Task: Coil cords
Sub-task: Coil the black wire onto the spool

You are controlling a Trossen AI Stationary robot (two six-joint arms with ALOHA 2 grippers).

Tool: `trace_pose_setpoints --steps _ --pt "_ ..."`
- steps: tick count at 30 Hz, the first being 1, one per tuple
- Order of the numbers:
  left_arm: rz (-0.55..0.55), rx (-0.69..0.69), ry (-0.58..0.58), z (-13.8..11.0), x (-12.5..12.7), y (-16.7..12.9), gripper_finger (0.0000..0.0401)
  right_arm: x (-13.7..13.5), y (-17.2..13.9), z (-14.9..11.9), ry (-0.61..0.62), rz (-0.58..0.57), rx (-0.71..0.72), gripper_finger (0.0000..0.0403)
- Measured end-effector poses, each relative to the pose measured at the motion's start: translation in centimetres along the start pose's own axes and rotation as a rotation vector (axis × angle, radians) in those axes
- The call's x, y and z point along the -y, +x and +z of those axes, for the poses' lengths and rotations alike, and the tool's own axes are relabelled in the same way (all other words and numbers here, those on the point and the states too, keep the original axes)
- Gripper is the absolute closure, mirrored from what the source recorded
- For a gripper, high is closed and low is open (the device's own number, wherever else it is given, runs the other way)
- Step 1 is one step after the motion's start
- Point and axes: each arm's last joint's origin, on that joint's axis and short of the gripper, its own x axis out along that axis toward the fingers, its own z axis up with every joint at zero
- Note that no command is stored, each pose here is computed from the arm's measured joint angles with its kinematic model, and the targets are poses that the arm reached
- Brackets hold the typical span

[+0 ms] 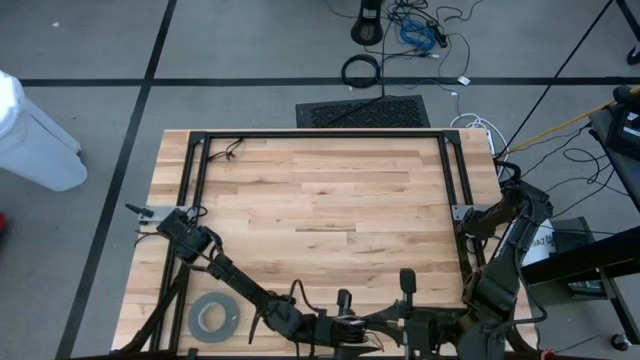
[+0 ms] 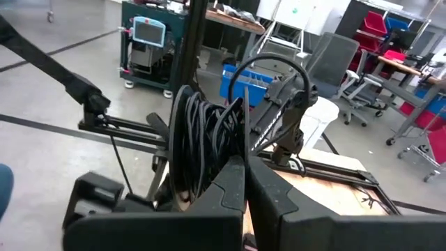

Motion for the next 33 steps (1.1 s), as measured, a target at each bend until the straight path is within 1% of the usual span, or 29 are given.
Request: trace_pose_setpoints --steps 3,6,14,19,27,33 --pt "0.0 -0.002 0.0 0.0 -0.2 0.1 0.0223 0.1 0.2 0.0 -0.009 0.005 -0.001 0.0403" --pt "-0.041 0.002 -0.004 0.0 0.1 0.0 0.0219 0.1 0.2 0.0 -0.014 0.009 0.002 0.0403" --pt "-0.056 -0.006 -0.002 -0.1 0.1 0.0 0.0219 0.3 0.6 0.0 -0.016 0.001 -0.004 0.0403" --pt "-0.101 -0.016 -0.049 -0.2 0.3 0.0 0.0218 0.2 0.8 -0.2 -0.019 0.001 -0.008 0.0403" --pt "-0.112 -0.055 -0.036 -0.6 0.5 -0.1 0.0218 0.1 0.9 -0.3 -0.022 0.0 -0.01 0.0403" --pt "-0.115 -0.075 -0.03 -0.8 0.8 -0.2 0.0218 -0.5 0.1 -0.3 -0.036 0.025 -0.004 0.0403"
